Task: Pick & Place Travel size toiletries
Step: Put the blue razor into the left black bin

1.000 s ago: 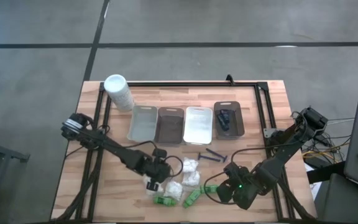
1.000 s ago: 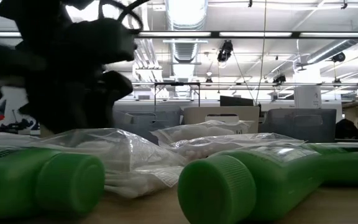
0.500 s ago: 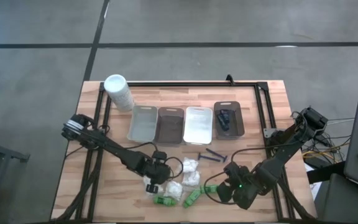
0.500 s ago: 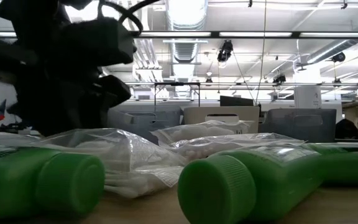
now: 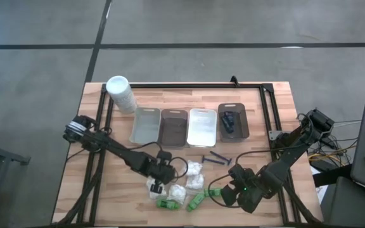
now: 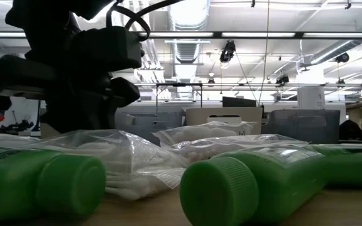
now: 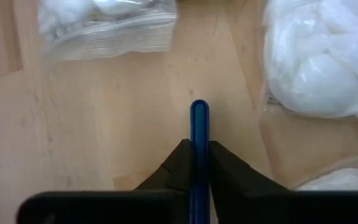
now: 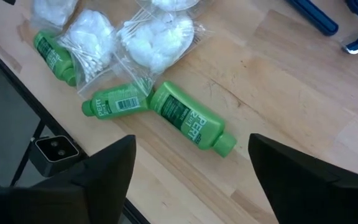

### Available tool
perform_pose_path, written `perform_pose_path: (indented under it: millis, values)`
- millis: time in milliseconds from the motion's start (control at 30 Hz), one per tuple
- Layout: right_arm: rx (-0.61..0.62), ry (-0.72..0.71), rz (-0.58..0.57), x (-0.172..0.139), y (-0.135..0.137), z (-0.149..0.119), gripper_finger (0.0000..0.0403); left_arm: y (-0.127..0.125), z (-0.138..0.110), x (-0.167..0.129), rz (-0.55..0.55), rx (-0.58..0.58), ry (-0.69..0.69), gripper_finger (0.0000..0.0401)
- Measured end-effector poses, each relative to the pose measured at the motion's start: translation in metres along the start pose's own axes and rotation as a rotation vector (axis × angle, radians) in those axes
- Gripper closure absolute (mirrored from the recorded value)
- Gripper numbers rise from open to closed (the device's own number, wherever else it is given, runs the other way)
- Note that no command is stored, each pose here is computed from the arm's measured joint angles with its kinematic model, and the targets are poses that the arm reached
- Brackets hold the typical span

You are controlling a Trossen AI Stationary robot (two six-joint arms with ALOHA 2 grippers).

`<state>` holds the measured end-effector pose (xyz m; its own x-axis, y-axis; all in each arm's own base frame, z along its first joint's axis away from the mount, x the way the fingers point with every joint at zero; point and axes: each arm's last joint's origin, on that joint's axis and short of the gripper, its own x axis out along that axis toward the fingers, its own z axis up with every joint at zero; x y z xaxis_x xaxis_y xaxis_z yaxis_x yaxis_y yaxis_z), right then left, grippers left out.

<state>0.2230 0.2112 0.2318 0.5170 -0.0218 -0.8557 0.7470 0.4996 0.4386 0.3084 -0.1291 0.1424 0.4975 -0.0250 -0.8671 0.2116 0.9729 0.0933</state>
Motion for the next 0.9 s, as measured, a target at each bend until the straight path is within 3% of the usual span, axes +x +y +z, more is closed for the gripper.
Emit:
perform_pose_path:
  millis: [200, 467, 533, 733, 900]
  values:
    - [0.000, -0.001, 0.000, 0.000, 0.000, 0.000, 0.0077, 0.004, 0.007, -0.011, 0.020, -0.016, -0.014, 0.0372]
    - [0.000, -0.002, 0.000, 0.000, 0.000, 0.000, 0.0059, 0.019, 0.041, -0.075, 0.063, -0.119, -0.176, 0.0372]
    - [-0.001, -0.003, -0.001, 0.000, 0.000, 0.000, 0.0055, 0.033, 0.048, -0.092, 0.084, -0.222, -0.240, 0.0372]
    - [0.009, -0.056, 0.009, 0.000, 0.000, 0.002, 0.0050, 0.094, 0.046, -0.129, 0.111, -0.783, -0.388, 0.0372]
    - [0.022, -0.080, 0.015, 0.000, 0.000, 0.003, 0.0064, 0.145, 0.036, -0.150, 0.203, -1.024, -0.493, 0.0370]
